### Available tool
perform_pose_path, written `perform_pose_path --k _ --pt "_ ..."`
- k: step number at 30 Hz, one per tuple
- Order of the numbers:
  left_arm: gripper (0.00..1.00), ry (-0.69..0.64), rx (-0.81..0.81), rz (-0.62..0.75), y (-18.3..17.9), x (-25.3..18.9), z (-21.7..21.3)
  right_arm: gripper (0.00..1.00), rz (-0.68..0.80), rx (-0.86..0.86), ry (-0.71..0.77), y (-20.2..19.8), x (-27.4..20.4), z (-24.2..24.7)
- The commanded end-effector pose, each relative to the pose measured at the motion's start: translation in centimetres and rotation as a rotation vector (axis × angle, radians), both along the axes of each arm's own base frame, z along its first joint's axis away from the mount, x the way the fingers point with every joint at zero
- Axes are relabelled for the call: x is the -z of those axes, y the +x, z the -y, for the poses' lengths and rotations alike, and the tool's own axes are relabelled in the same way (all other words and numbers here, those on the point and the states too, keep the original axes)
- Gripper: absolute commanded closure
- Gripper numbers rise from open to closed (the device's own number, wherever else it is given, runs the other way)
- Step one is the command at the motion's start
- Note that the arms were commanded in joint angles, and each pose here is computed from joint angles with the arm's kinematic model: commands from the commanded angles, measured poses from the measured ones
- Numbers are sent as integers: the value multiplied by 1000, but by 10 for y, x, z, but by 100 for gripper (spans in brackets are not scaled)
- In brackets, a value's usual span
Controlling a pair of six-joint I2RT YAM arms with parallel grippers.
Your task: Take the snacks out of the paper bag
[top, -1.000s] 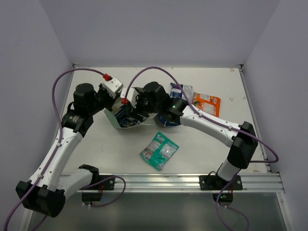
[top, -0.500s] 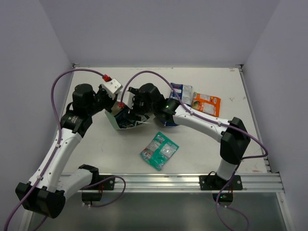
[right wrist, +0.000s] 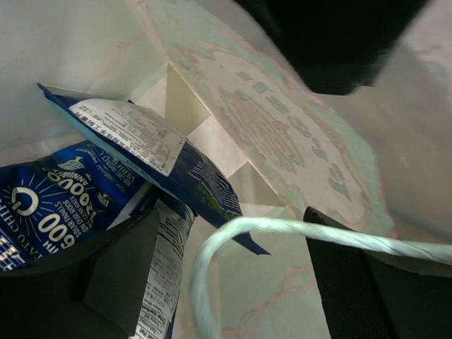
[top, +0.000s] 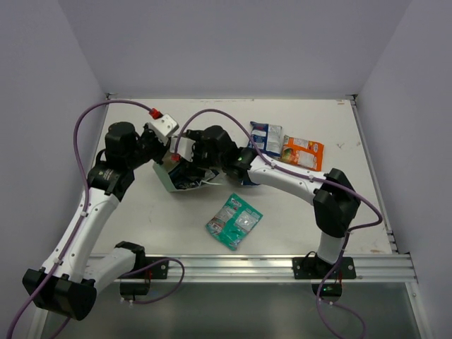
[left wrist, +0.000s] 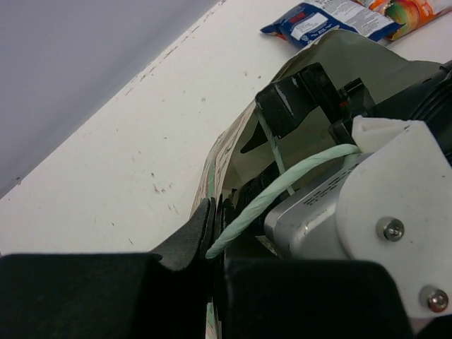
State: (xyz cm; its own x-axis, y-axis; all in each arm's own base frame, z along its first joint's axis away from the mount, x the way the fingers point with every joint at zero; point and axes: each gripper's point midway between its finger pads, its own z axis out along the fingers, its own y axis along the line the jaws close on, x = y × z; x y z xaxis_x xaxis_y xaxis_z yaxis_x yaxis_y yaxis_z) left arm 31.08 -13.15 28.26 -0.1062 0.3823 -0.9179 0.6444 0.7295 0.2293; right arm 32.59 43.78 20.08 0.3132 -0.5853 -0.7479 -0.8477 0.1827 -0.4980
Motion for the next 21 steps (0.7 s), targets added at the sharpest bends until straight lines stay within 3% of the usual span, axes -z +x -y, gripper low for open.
perform_pose_path --k 1,10,13,17,20,21 --pt "100 -38 100 81 -6 -34 20 14 61 -48 59 -5 -10 -18" --pt "100 -63 140 69 -11 -35 27 19 -3 -104 36 -13 15 -32" --pt "100 -69 148 64 -13 -35 28 27 -32 -113 2 -16 29 -32" --pt "100 -69 143 68 -15 -36 26 41 -57 -123 -18 -18 35 -33" --pt "100 -63 134 59 -15 -31 25 65 -72 -124 -20 -20 32 -31" --pt "100 -61 130 62 -14 -31 24 79 -74 -120 -16 -21 29 -30"
